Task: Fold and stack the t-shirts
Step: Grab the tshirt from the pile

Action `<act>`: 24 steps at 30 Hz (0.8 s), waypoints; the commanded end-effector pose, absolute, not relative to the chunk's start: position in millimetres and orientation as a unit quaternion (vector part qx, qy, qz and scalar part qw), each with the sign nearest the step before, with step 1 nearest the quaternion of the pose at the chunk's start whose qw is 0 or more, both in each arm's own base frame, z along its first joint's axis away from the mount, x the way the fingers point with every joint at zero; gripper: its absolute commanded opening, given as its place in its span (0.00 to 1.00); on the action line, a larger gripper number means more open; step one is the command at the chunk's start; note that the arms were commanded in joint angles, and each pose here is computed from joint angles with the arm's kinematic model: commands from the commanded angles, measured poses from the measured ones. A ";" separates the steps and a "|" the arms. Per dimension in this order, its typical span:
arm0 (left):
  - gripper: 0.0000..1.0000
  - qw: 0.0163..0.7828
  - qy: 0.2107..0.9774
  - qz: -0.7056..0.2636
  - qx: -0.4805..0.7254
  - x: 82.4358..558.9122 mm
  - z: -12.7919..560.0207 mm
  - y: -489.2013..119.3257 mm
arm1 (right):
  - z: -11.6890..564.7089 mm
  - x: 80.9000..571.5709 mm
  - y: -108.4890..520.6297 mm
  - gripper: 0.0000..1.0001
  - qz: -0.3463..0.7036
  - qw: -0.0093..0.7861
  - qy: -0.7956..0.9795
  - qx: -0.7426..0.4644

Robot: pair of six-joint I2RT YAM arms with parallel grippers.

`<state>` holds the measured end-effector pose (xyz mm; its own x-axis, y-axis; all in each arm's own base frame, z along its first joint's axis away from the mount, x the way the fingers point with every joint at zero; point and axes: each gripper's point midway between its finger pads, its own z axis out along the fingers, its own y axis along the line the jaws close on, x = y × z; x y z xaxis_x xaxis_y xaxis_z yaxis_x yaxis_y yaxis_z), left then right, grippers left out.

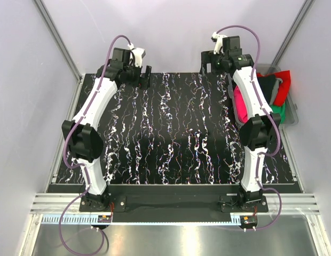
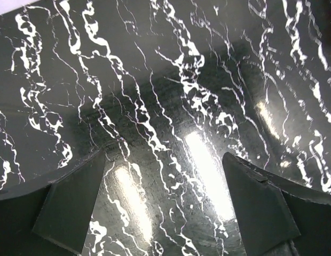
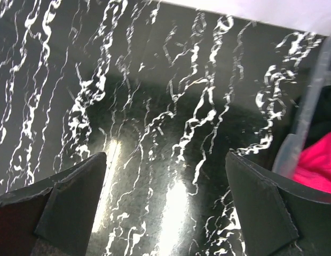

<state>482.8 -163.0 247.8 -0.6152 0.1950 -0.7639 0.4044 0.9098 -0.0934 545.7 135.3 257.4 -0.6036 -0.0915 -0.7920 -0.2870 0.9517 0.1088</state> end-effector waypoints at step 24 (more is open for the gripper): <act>0.90 0.329 0.904 -0.044 0.271 442.6 180.2 -164.6 | 223.6 500.6 -84.6 0.67 -0.030 0.348 0.937 -0.028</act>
